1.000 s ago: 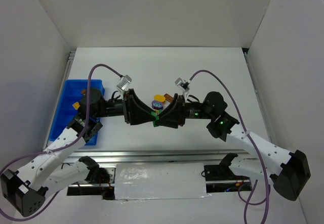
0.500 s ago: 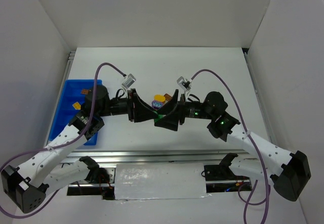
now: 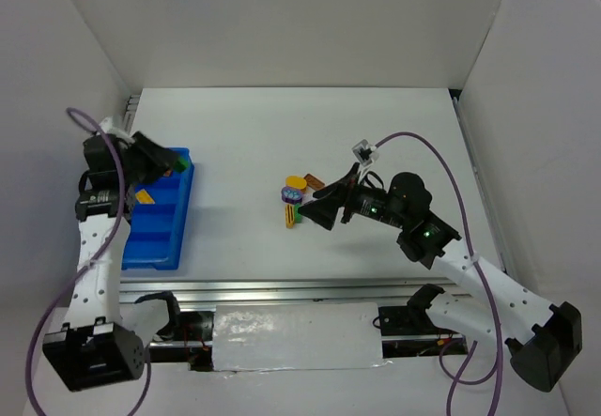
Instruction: Sort the legos into containers by color
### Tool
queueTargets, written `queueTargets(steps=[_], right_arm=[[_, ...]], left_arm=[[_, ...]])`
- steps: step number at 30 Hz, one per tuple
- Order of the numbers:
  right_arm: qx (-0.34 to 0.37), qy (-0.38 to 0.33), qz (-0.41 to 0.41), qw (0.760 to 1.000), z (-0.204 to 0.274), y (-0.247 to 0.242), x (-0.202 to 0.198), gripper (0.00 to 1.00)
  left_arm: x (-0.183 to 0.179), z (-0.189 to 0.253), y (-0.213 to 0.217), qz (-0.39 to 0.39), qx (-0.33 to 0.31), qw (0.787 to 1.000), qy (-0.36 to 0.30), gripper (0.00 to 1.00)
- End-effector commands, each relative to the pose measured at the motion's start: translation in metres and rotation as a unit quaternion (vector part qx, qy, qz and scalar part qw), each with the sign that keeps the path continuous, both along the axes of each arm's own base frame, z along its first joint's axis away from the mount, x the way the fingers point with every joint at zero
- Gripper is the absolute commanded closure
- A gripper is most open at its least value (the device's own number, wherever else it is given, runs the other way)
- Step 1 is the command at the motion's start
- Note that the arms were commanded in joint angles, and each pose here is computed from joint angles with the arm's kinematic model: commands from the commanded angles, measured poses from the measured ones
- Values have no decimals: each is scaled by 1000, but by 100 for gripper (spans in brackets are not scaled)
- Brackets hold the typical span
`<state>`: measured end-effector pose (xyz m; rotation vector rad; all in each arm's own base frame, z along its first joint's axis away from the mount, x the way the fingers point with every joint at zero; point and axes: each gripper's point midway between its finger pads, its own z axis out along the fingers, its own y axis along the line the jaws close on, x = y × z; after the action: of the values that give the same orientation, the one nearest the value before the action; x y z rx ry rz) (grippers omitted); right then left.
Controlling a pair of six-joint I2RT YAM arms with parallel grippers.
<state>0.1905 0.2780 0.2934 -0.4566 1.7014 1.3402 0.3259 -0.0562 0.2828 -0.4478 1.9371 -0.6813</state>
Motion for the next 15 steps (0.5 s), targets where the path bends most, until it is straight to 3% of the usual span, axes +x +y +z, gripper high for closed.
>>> queueTargets(steps=[1,3,4,6,10,15], right_arm=[[-22,1,-43,999,-13,-13,9,0],[-22,0,-30,999,-17,-10,6,0],[-24,2,-29,999,-20,-9,7,0],[-25,2,-23,999,-23,-7,8,0],[-31,8,-1,999,-31,0,7,0],[-32,4,6,999,-33,0,5,0]], left_arm=[[-17,-69,107,227,-8,965,130,100],[-24,-93,138,305,-24,940,149,100],[-30,-102,162,363,-17,918,159,100],[-30,-111,175,407,-40,898,159,100],[-27,-127,181,448,-78,877,157,100],[-61,-146,196,528,-68,831,164,100]])
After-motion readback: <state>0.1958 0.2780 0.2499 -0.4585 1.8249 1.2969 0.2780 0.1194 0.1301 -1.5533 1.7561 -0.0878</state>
